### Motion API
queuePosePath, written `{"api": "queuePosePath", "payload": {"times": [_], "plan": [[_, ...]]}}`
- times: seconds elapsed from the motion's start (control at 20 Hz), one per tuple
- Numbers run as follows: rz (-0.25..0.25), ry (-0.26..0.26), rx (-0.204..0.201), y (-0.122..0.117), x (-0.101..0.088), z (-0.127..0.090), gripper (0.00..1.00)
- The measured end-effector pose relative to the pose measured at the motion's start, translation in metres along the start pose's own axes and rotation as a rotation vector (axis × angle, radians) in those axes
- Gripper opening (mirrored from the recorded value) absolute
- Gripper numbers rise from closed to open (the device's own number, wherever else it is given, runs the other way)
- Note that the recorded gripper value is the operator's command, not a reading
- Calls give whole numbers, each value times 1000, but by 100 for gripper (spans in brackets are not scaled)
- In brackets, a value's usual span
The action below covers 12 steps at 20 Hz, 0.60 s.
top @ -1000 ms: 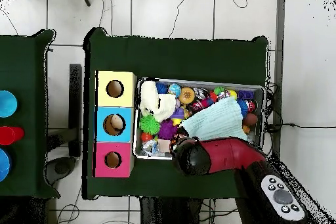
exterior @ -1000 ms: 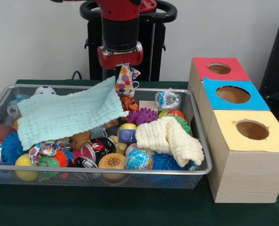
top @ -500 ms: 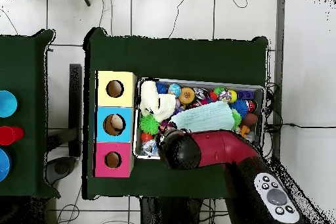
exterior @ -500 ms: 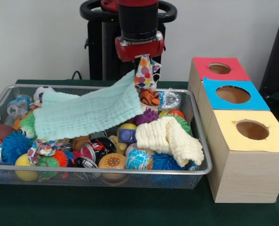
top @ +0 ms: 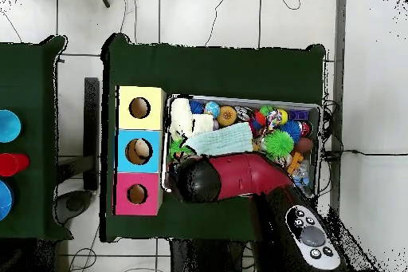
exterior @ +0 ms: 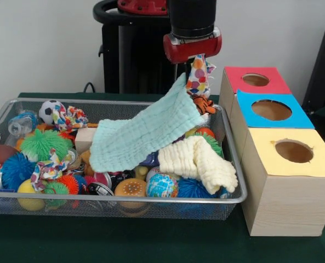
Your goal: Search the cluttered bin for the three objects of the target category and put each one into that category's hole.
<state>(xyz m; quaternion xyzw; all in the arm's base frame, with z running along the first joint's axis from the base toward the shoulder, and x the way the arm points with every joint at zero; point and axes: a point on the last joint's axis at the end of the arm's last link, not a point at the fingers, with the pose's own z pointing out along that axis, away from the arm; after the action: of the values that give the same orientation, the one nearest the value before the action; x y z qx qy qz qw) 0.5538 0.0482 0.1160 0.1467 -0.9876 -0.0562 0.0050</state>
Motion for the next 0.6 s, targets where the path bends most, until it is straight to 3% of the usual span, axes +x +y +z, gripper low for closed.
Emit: {"api": "queuePosePath", "payload": {"times": [0.6], "plan": [[9, -16, 3, 0, -8, -6, 0]]}}
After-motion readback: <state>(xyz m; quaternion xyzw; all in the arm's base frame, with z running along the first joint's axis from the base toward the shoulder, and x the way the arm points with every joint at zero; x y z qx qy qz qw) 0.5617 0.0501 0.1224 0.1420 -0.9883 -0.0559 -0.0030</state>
